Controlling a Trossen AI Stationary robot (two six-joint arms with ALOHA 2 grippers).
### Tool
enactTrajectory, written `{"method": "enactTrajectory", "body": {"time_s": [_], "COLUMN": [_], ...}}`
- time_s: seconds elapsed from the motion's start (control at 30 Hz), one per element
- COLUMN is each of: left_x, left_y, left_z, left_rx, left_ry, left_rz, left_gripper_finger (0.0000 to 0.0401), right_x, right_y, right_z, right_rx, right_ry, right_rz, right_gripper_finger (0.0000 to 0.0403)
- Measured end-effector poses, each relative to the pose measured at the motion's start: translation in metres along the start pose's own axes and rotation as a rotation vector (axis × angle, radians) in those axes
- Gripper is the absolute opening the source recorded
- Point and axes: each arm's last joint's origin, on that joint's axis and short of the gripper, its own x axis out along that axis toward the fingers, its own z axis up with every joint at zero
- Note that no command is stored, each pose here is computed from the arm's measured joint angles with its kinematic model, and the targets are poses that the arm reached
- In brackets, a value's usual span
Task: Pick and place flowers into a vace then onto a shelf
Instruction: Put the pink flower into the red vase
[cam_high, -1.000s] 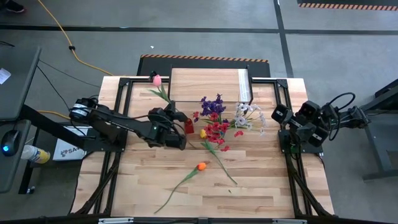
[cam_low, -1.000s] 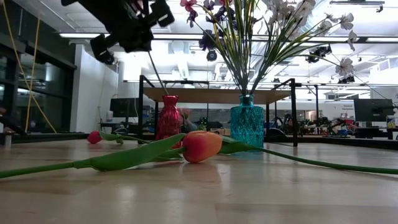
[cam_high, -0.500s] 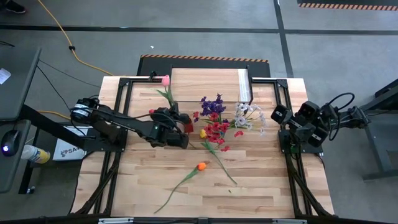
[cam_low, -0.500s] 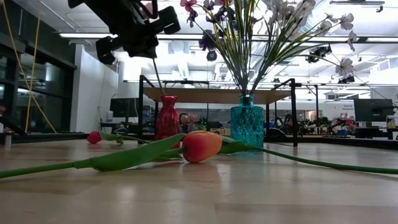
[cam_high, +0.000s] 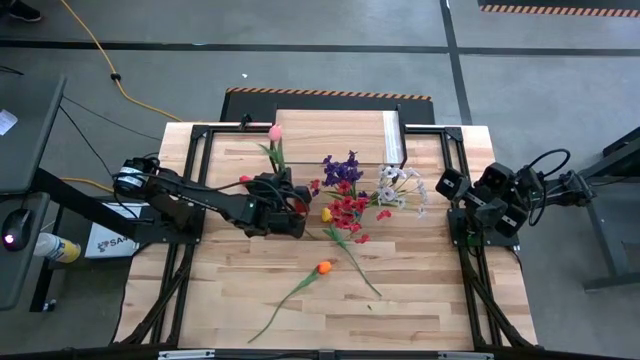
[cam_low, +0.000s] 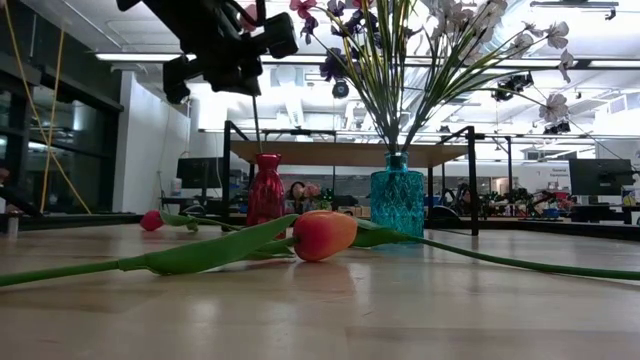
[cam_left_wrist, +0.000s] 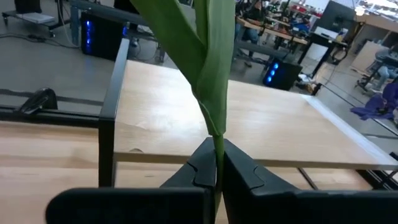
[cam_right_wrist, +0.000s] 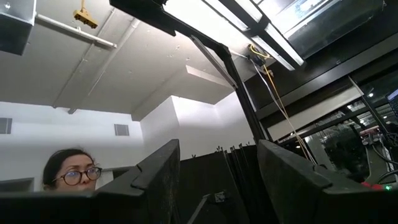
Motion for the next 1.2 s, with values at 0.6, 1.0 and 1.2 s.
{"method": "enactTrajectory", "body": {"time_s": [0.6, 1.0, 1.2], "left_x": [0.000, -0.003, -0.008], "left_y": [0.000, -0.001, 0.001], "left_z": [-0.003, 0.003, 0.016], "left_rx": [0.055, 0.155, 0.200], "left_ry": [0.102, 0.264, 0.325], "left_rz": [-0.021, -0.092, -0.151], "left_gripper_finger": [0.0200, 0.0311, 0.0332], "right_x": [0.000, 0.000, 0.000], "right_y": [0.000, 0.000, 0.000], "right_z": [0.000, 0.000, 0.000], "right_rx": [0.007, 0.007, 0.007], "right_ry": [0.010, 0.011, 0.010], "right_rz": [0.014, 0.016, 0.016], "right_gripper_finger": [0.0207, 0.0206, 0.0206]}}
